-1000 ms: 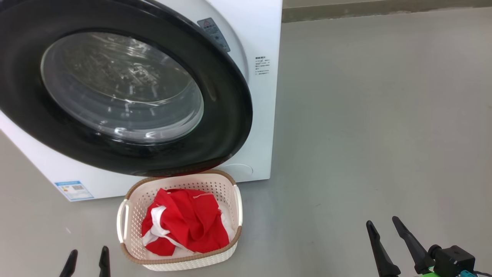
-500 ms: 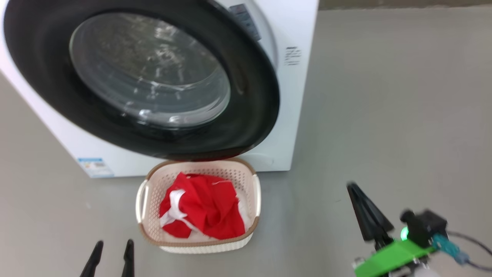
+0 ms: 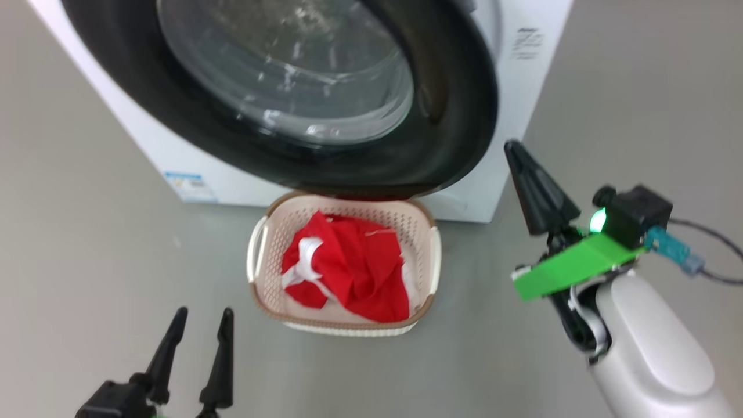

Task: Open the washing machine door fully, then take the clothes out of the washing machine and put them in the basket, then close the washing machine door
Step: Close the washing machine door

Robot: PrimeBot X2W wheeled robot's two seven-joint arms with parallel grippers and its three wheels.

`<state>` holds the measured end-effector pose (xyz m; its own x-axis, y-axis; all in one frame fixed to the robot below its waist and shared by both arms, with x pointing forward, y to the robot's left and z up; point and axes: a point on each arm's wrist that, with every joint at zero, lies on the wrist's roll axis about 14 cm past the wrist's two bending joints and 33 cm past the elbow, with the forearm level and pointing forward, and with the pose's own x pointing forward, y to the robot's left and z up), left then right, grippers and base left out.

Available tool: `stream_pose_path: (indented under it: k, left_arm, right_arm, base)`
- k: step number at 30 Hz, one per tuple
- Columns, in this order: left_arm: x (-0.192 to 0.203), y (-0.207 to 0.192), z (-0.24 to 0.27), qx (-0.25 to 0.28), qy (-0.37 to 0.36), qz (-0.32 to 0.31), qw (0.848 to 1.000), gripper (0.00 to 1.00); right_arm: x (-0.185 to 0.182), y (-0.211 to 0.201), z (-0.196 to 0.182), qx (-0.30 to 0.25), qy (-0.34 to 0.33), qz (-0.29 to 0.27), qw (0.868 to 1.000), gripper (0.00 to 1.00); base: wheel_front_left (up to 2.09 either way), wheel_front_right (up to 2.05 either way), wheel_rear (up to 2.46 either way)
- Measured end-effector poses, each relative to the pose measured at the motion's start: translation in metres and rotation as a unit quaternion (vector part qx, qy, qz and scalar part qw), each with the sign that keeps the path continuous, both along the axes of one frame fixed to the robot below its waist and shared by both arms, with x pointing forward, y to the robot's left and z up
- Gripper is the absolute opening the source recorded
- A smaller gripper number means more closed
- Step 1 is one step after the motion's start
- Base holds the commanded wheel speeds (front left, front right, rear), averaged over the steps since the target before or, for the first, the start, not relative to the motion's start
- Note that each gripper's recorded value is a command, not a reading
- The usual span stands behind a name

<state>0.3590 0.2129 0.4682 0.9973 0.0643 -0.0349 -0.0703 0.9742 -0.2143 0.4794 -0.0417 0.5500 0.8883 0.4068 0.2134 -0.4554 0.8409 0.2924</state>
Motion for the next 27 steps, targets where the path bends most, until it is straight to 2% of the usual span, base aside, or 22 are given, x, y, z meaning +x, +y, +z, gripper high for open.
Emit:
stream_pose_path:
  k: [19, 27]
  left_arm:
    - [0.028, 0.013, -0.021, -0.012, 0.028, 0.024, 0.999, 1.00]
    - [0.038, 0.018, -0.029, -0.008, 0.037, 0.031, 0.999, 1.00]
  right_arm:
    - [0.078, 0.033, -0.046, 0.019, 0.042, 0.018, 0.999, 0.00]
    - [0.108, 0.035, -0.049, 0.038, 0.033, 0.009, 0.999, 0.00]
  base:
    - [0.00, 0.00, 0.00]
    - [0.00, 0.00, 0.00]
